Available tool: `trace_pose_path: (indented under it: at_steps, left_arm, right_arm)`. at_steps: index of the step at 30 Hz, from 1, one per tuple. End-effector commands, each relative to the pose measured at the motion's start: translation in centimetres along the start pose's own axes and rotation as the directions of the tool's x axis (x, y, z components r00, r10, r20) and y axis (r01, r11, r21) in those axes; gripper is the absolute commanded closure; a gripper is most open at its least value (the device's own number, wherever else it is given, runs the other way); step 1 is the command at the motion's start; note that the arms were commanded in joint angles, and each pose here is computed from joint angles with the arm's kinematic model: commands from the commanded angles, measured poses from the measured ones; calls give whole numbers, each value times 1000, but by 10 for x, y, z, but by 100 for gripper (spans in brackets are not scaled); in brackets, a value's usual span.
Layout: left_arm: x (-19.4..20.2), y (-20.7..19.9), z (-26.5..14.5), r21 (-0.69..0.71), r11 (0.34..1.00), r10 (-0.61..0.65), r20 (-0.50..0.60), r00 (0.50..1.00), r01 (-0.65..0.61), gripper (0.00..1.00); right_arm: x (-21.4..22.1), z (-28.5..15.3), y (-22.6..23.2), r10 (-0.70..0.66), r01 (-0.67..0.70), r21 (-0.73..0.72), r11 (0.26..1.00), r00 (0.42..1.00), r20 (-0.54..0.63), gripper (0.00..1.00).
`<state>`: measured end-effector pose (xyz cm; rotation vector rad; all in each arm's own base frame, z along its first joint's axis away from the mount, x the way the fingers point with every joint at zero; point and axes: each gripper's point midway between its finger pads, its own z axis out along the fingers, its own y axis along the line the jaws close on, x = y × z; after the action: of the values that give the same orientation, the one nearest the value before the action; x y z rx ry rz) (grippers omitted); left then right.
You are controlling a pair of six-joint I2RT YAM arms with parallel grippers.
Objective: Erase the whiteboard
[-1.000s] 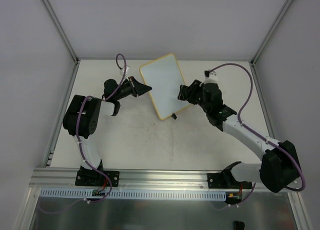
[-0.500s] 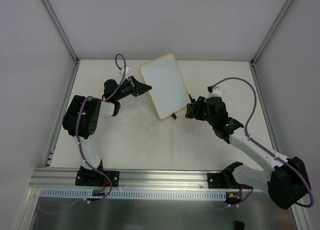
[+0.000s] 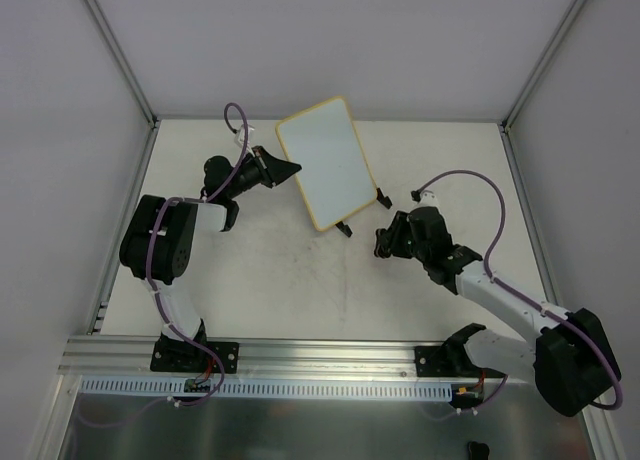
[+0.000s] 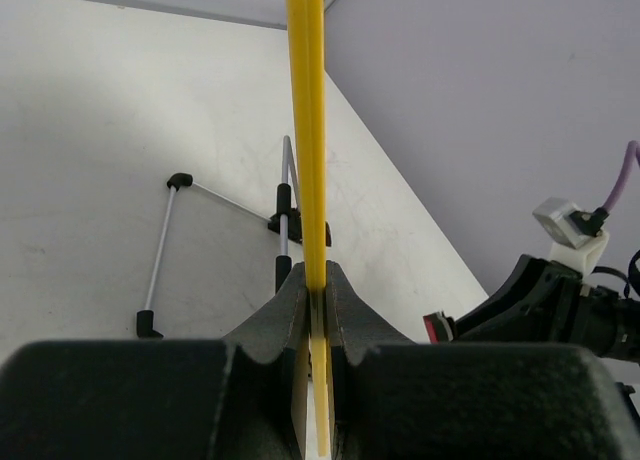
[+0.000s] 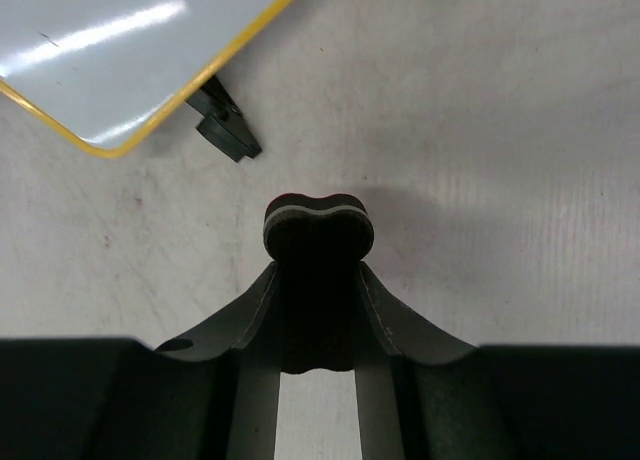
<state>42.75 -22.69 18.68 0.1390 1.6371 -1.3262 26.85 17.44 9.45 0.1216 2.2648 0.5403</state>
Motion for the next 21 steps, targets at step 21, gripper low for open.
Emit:
trace_pose_path:
  at_steps: [21]
  left_arm:
    - [-68,-65,6,193,966,125,233,964,-171,100]
  right_arm:
    - [80,33,-40,-14,77,213,974,958,-285,80]
